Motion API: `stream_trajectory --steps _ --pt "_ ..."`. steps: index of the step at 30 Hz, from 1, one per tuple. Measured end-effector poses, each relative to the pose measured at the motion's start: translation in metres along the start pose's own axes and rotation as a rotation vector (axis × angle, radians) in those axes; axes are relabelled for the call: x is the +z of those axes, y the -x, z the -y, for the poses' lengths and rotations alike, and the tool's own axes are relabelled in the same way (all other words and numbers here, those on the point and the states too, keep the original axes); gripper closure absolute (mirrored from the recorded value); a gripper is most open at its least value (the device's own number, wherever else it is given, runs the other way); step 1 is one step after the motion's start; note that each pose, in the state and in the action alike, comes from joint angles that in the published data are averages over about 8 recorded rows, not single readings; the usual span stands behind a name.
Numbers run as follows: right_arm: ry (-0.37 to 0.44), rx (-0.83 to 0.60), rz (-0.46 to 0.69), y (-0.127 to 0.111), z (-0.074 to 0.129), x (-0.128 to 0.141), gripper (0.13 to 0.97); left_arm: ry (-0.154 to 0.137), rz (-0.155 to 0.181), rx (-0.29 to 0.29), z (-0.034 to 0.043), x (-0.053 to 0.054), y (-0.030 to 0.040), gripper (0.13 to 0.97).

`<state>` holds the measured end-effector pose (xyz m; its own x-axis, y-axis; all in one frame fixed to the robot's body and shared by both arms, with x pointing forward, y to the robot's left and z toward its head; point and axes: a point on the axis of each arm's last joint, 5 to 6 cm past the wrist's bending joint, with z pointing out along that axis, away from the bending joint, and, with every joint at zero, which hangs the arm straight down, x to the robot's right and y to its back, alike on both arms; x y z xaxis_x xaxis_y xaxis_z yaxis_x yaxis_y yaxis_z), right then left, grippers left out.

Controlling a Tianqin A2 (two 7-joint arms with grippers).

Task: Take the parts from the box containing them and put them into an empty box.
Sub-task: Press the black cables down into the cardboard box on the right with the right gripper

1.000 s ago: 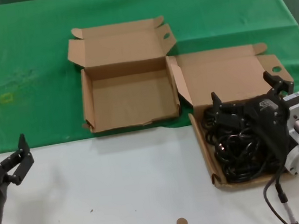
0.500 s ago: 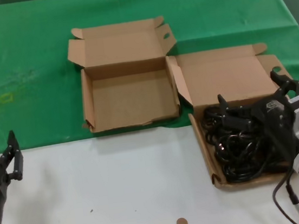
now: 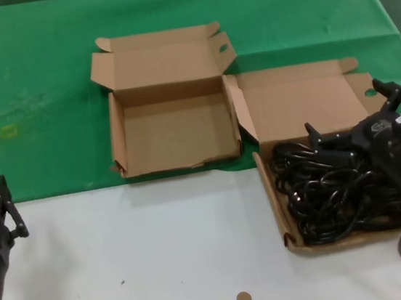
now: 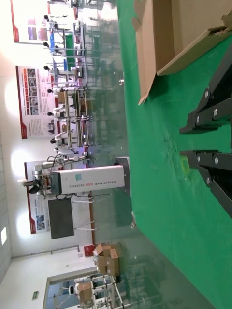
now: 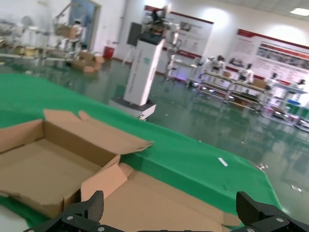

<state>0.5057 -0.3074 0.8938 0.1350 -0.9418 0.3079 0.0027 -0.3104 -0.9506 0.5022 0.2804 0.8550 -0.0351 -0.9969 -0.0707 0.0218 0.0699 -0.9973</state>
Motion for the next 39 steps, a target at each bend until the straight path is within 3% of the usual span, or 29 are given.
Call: stream_trajectory --steps 10,22,39 --pt "0.035 -0.185 0.151 -0.035 0.017 0.003 0.13 0.0 0.0 0.0 0.0 0.0 0.0 0.929" --pt "0.072 -0.449 0.382 -0.081 0.039 0.012 0.13 0.0 0.0 0.0 0.0 0.0 0.0 0.953" --pt "0.182 -0.732 0.692 -0.126 0.062 0.018 0.13 0.0 0.0 0.0 0.0 0.0 0.0 0.953"
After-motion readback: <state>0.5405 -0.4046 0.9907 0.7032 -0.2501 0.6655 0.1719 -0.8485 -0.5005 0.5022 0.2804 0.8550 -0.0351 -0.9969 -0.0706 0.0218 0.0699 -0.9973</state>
